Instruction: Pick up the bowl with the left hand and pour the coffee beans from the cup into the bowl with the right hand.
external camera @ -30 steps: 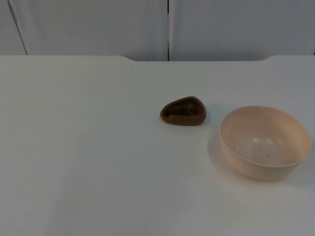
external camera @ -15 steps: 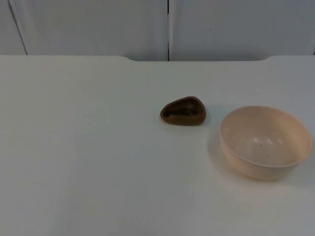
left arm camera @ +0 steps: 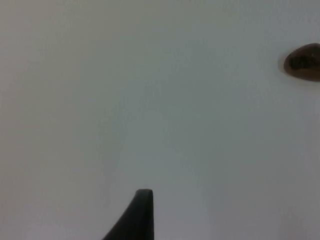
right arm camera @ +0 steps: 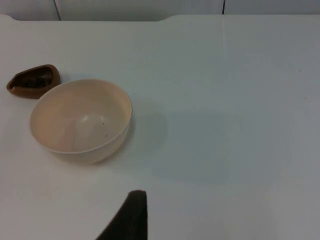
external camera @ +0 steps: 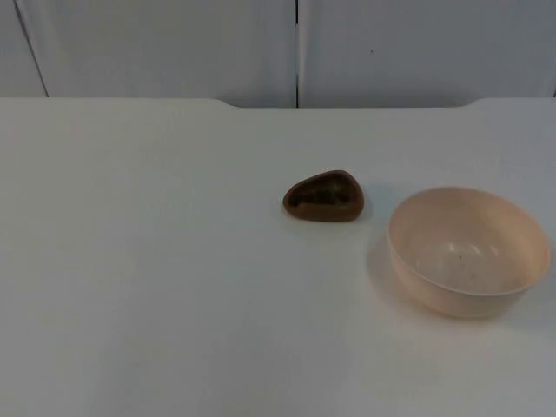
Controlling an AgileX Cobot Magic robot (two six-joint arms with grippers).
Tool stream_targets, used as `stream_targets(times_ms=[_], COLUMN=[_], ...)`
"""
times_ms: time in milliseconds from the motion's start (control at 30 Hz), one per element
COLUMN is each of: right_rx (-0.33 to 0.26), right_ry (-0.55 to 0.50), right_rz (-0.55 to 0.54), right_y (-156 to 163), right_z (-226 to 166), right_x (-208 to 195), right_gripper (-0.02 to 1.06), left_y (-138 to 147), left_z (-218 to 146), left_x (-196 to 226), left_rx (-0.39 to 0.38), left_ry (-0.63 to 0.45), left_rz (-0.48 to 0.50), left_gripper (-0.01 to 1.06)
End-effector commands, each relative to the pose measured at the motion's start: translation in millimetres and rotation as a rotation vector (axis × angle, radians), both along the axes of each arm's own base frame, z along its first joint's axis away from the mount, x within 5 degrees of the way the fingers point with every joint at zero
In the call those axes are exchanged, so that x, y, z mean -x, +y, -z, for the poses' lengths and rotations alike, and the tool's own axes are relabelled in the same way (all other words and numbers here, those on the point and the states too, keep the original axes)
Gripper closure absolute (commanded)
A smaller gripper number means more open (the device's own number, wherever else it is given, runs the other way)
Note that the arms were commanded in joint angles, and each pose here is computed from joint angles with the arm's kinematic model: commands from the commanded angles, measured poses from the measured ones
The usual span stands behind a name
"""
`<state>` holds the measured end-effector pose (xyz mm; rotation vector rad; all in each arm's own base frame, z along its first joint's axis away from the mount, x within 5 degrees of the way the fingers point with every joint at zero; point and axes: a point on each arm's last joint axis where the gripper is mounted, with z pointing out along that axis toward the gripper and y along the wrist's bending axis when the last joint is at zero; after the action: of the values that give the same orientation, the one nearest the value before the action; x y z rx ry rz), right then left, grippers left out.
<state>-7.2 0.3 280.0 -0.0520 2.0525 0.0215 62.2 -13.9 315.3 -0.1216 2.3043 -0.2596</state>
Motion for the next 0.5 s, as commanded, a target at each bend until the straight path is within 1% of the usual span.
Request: stream_targets(times_ms=[0,233,333,467], right_rx=[0.002,0.002,0.002,0.002], right_ry=[-0.006,-0.006,-0.006,-0.006], right_rz=[0.005,0.005,0.005,0.005], right_y=[0.0,0.0,0.0,0.0], right_z=[0.0,0.0,0.0,0.0], right_x=[0.2,0.2,0.2,0.2], right_gripper=[-0.01,-0.01,-0.01,-0.01], left_y=[-1.0,0.1,0.8,0.3], left_z=[-6.3,-22.0,-26.8,-32.2], left_x=[-6.1,-19.0,-27.2,-34.6], left_rx=[0.011,0.007,0.009,0.006], left_ry=[-0.010,-0.013,0.001,0.000], left_rz=[0.011,0.013,0.013,0.032], left_gripper=[0.00,0.00,0.00,0.00])
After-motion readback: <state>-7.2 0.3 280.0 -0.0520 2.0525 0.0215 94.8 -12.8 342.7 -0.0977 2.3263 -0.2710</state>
